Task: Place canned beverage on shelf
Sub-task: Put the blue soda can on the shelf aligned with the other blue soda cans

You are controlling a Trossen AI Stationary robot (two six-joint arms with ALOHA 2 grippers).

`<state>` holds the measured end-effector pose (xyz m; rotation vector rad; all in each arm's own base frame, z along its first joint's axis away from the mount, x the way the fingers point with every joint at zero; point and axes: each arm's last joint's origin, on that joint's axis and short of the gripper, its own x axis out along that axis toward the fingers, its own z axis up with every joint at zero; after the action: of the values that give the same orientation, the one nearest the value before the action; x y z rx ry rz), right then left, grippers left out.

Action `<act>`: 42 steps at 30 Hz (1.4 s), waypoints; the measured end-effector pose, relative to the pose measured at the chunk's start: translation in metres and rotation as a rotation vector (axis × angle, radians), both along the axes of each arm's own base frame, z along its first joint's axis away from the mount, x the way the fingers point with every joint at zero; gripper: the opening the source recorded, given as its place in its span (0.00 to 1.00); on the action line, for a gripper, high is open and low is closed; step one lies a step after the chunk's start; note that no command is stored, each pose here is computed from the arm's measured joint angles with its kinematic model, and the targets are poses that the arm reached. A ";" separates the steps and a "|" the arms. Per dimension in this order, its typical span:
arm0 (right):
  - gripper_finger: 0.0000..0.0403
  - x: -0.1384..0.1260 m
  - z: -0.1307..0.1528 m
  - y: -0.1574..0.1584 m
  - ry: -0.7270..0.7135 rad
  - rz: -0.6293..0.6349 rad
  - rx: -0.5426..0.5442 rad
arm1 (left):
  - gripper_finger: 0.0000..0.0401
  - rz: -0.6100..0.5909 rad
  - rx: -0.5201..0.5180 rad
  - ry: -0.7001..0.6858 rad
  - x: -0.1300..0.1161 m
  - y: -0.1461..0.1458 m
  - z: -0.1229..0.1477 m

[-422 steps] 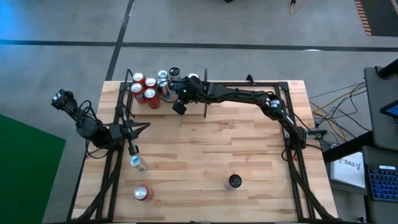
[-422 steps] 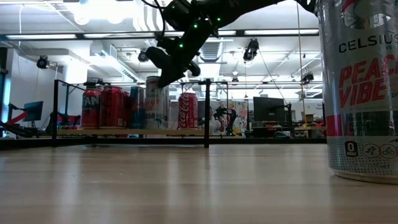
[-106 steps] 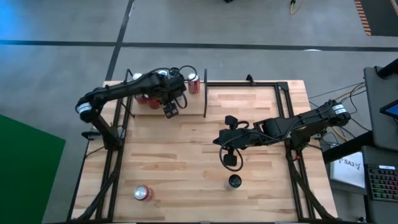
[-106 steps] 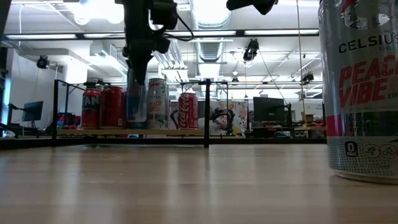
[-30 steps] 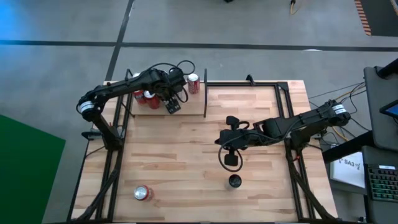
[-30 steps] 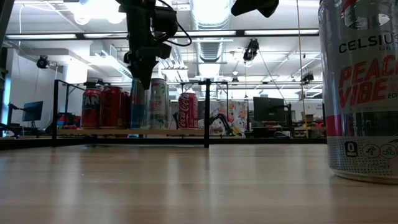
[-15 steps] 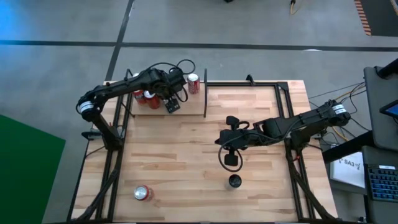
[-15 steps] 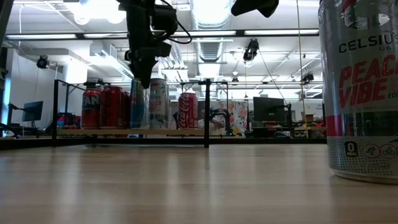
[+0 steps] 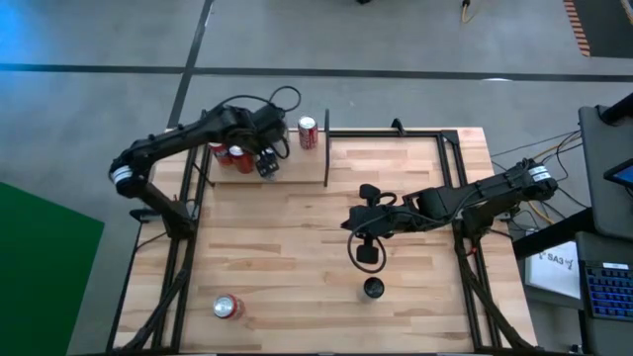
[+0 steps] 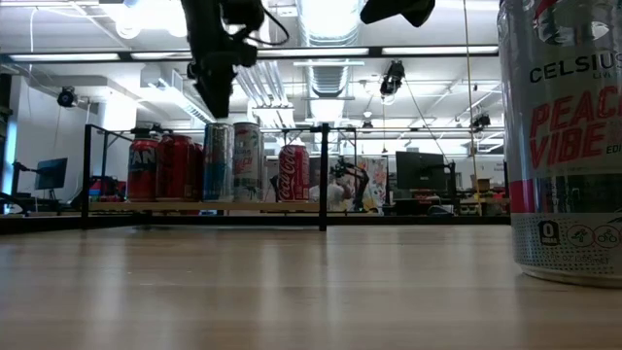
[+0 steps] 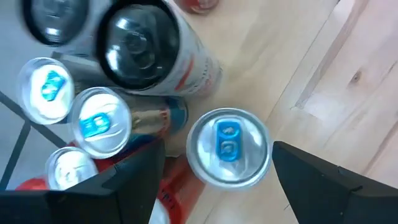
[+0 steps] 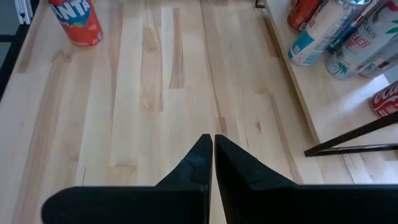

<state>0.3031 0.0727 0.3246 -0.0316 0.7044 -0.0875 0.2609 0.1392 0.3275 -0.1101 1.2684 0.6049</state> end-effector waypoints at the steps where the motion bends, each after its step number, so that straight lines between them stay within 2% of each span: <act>1: 0.02 0.000 0.000 0.000 -0.006 0.000 0.001 | 0.70 0.000 0.008 -0.015 -0.003 -0.002 0.004; 7: 0.02 0.010 0.002 0.000 -0.078 0.008 0.000 | 0.70 -0.005 0.073 -0.147 -0.026 -0.015 0.035; 12: 0.02 0.026 -0.005 -0.007 -0.112 -0.003 -0.020 | 0.69 -0.045 0.145 -0.317 -0.046 -0.037 0.053; 16: 0.02 0.041 -0.012 -0.018 -0.141 -0.031 -0.036 | 0.67 -0.085 0.181 -0.469 -0.061 -0.059 0.053; 22: 0.02 0.061 -0.018 -0.044 -0.208 -0.092 -0.062 | 0.62 -0.175 0.234 -0.658 -0.076 -0.082 0.033; 33: 0.02 0.091 -0.026 -0.103 -0.389 -0.245 -0.074 | 0.48 -0.396 0.442 -0.645 -0.084 -0.085 -0.020; 37: 0.02 0.098 -0.031 -0.121 -0.424 -0.277 -0.093 | 0.38 -0.417 0.472 -0.624 -0.088 -0.084 -0.029; 42: 0.02 0.110 -0.024 -0.146 -0.462 -0.313 -0.108 | 0.21 -0.387 0.490 -0.619 -0.094 -0.079 -0.032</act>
<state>0.4129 -0.0734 0.3003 -0.0039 0.2373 -0.4200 0.1666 0.0602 0.2954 0.3297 0.4975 0.4755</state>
